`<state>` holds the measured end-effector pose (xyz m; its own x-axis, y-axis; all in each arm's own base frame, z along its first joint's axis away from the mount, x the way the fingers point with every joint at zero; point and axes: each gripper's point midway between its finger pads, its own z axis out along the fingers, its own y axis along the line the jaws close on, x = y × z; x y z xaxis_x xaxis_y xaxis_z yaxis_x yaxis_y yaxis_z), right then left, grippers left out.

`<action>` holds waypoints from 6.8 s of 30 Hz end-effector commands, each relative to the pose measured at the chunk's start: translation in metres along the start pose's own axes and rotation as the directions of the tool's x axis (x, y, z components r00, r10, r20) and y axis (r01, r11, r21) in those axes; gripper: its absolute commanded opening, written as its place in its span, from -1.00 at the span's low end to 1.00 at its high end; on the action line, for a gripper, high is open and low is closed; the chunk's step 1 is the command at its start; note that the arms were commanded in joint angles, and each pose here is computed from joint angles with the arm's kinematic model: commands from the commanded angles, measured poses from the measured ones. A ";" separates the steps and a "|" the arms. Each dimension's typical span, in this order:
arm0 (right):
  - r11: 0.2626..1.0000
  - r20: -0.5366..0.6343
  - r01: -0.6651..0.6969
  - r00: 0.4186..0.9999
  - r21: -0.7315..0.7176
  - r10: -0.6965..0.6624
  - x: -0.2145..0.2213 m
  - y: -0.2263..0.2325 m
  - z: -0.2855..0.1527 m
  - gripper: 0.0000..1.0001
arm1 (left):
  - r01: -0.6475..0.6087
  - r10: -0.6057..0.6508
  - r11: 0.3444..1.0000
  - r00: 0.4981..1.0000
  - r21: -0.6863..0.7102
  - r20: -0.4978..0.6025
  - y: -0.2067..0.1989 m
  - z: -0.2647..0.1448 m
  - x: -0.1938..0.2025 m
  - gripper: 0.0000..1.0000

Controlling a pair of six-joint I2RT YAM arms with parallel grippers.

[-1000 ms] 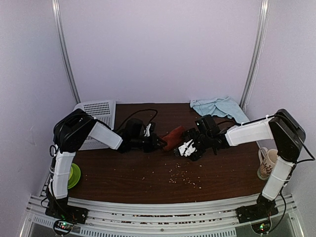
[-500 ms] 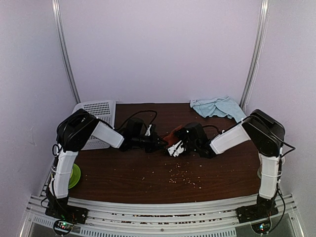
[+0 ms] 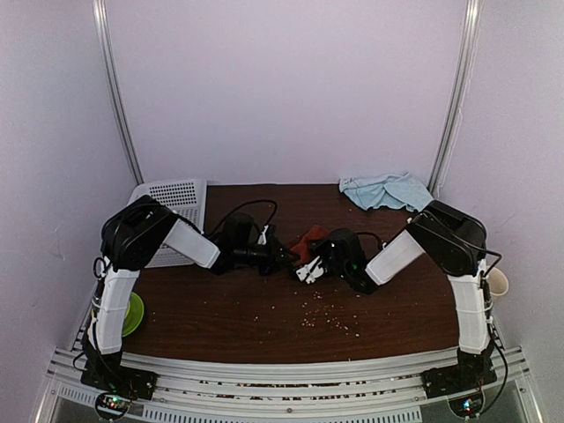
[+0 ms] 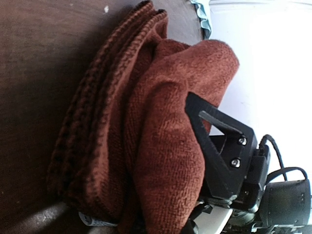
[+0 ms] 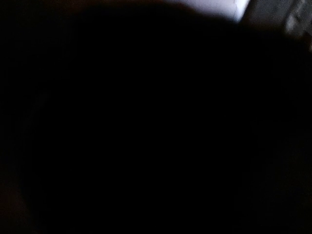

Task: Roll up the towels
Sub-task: Adjust the towel at the center of the board, then pick up the towel from the center of the board, then place the towel in the bin.

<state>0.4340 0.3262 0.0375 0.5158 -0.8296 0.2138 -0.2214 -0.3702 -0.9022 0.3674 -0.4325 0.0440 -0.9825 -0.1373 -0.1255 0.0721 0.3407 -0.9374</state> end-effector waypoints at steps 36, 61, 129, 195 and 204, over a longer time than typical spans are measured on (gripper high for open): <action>0.998 0.147 0.015 0.989 -0.062 -0.006 -0.034 0.020 -0.099 -0.72 | -0.182 0.175 0.980 0.980 -0.073 -0.096 0.010 -0.017 0.025 0.34; 0.999 0.121 0.035 0.992 0.008 -0.036 -0.037 0.021 -0.105 -0.76 | -0.140 0.181 0.979 0.929 0.147 -0.322 0.015 0.027 0.095 0.31; 0.748 0.324 -0.622 0.675 -0.234 0.663 -0.001 -0.150 -0.200 1.00 | -0.056 0.081 0.996 0.878 -0.066 0.472 0.008 -0.355 -0.114 -1.00; 0.841 0.297 -0.486 0.788 -0.236 0.539 -0.058 -0.125 -0.190 1.00 | 0.114 0.029 0.901 0.947 -0.418 0.320 0.095 -0.333 -0.176 0.21; 0.825 0.229 -0.534 0.793 -0.186 0.564 -0.043 -0.130 -0.177 1.00 | 0.074 0.076 0.905 0.940 -0.420 0.331 0.065 -0.344 -0.186 0.96</action>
<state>0.2812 0.3379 0.2106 0.5117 -0.7449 -0.4282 -0.6266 0.0174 -0.7792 0.4932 -0.0654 0.0867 -0.8742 -0.4255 -0.2341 -0.1282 0.6670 -0.7339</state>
